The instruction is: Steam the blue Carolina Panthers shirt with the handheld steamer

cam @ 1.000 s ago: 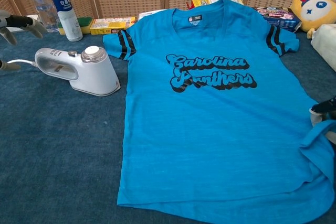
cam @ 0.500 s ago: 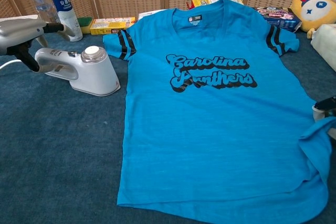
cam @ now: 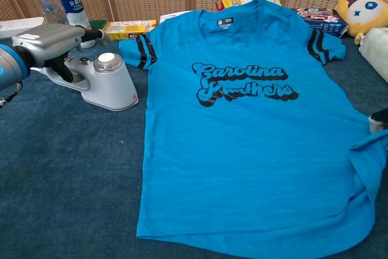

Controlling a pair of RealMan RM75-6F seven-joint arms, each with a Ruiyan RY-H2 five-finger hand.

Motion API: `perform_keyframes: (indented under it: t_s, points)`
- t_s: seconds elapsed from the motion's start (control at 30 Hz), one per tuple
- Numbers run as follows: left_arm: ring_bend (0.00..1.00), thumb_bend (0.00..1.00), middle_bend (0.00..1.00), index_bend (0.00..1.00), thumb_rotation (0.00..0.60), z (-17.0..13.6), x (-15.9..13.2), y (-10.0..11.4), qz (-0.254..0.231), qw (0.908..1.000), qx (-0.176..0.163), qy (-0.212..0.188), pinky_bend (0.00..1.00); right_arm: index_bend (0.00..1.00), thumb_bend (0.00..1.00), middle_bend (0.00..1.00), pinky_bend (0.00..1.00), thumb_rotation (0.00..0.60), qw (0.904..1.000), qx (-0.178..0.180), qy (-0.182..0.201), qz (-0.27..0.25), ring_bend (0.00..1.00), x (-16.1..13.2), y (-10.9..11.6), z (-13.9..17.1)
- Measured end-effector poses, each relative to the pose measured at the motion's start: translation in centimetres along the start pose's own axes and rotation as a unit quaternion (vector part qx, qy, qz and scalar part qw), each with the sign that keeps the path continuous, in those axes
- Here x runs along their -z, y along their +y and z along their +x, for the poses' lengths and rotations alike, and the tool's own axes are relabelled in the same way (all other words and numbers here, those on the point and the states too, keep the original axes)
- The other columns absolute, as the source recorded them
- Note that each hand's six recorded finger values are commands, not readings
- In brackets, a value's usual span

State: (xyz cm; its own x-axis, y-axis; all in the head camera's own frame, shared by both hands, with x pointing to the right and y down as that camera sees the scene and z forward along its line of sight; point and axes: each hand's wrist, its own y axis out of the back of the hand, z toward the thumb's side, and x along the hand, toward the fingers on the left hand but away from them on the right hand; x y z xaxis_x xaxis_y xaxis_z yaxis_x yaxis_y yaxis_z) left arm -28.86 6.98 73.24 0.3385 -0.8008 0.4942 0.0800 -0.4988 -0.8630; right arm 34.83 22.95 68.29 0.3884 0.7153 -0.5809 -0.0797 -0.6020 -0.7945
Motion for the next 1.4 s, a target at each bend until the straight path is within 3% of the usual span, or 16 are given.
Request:
perform_keyframes:
  t_s: [0.23,0.37,0.57,0.7,1.2,1.4]
  points:
    - [0.14,0.34,0.22,0.14,0.600,1.2,-0.7,-1.2,-0.005,0.9999,0.016,0.001,0.26,0.60,0.57,0.55,0.71,0.600,1.0000,-0.002,-0.006,-0.001,0.59,0.3,0.0,0.2]
    - [0.18,0.36,0.25,0.15,0.600,1.7,-1.1,-1.6,-0.006,0.9998,0.019,0.002,0.33,0.60,0.57,0.55,0.71,0.600,1.0000,-0.002,-0.008,-0.001,0.59,0.4,0.1,0.2]
    - [0.34,0.39,0.40,0.42,0.600,2.3,-1.5,-2.0,-0.016,0.9997,0.017,0.004,0.49,0.61,0.58,0.55,0.71,0.600,0.9999,-0.001,-0.012,-0.002,0.60,0.6,0.2,0.2]
    - [0.44,0.40,0.49,0.49,0.600,2.2,-1.8,-2.1,-0.024,0.9996,0.016,-0.001,0.57,0.61,0.57,0.55,0.71,0.600,0.9999,0.001,-0.015,-0.004,0.60,0.7,0.3,0.2]
    - [0.62,0.40,0.69,0.57,0.600,0.2,-1.3,-2.2,-0.034,0.9991,0.005,-0.026,0.69,0.61,0.58,0.55,0.71,0.600,0.9998,0.009,-0.018,-0.009,0.60,0.8,0.9,0.2]
    - [0.62,0.40,0.70,0.57,0.600,-0.7,-0.7,-1.5,-0.056,0.9980,-0.007,-0.028,0.70,0.61,0.58,0.55,0.71,0.600,0.9997,0.012,-0.019,-0.009,0.60,0.8,1.1,0.1]
